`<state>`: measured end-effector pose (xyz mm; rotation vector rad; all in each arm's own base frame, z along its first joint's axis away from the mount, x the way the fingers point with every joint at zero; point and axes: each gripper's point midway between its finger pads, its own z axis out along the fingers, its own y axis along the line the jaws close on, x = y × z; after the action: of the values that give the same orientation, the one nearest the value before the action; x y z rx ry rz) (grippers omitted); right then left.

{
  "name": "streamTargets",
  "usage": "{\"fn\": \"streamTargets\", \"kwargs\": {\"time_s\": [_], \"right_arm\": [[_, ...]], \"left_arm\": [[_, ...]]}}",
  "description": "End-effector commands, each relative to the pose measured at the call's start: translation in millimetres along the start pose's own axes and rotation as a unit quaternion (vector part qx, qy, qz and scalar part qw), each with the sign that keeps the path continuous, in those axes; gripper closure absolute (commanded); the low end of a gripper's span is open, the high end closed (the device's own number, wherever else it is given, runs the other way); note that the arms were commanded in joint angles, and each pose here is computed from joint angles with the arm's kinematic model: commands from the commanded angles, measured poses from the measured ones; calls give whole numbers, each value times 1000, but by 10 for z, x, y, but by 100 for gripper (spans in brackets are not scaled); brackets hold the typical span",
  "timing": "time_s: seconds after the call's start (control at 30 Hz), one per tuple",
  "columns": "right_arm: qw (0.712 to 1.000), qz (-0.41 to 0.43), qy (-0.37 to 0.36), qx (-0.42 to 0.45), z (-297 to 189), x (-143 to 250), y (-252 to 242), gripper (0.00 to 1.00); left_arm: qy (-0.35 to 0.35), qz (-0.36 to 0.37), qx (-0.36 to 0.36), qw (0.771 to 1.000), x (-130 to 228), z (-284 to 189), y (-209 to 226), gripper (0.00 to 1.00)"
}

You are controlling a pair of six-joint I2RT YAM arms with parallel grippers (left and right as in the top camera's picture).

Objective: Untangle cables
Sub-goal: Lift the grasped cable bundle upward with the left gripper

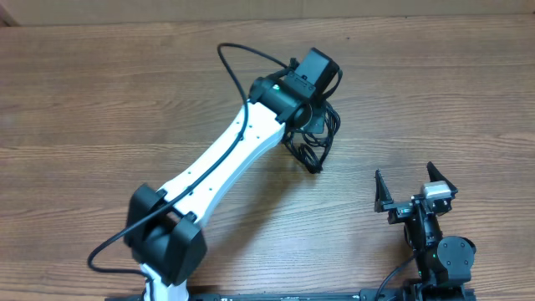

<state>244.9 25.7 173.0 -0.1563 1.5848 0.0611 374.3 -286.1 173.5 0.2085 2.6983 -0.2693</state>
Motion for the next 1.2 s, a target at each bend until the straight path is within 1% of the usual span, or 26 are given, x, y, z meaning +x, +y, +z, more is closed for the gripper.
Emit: {"fn": "streamTargets", "kwargs": {"time_s": [0.0, 0.17, 0.27, 0.47, 0.63, 0.8, 0.93, 1.0, 1.17], "right_arm": [[1000, -2, 2, 2, 6, 37, -4, 0], [1000, -2, 2, 2, 6, 37, -4, 0], [1000, -2, 2, 3, 6, 37, -5, 0], [1000, -3, -3, 3, 6, 9, -5, 0], [1000, -3, -8, 3, 6, -13, -6, 0], [999, -1, -37, 5, -2, -161, -15, 0], [996, 73, -46, 1, -46, -340, -19, 0], [994, 102, -39, -6, -101, -469, -2, 0], [994, 108, -8, -18, -268, -724, 47, 0]], "left_arm": [[-46, 70, 0, 996, -191, -373, 37, 96], [-34, 93, -2, 995, -103, -482, 77, 96], [-28, 94, -1, 995, -62, -542, 92, 96], [-8, 141, 78, 987, 106, -787, -118, 96], [-39, 147, 93, 984, 63, -1069, -129, 96], [-60, 148, 100, 982, 40, -1251, -127, 96], [-61, 148, 100, 982, 44, -1273, -122, 96], [-59, 148, 100, 982, 52, -1271, -118, 96], [-61, 148, 100, 982, 46, -1272, -121, 96]]}}
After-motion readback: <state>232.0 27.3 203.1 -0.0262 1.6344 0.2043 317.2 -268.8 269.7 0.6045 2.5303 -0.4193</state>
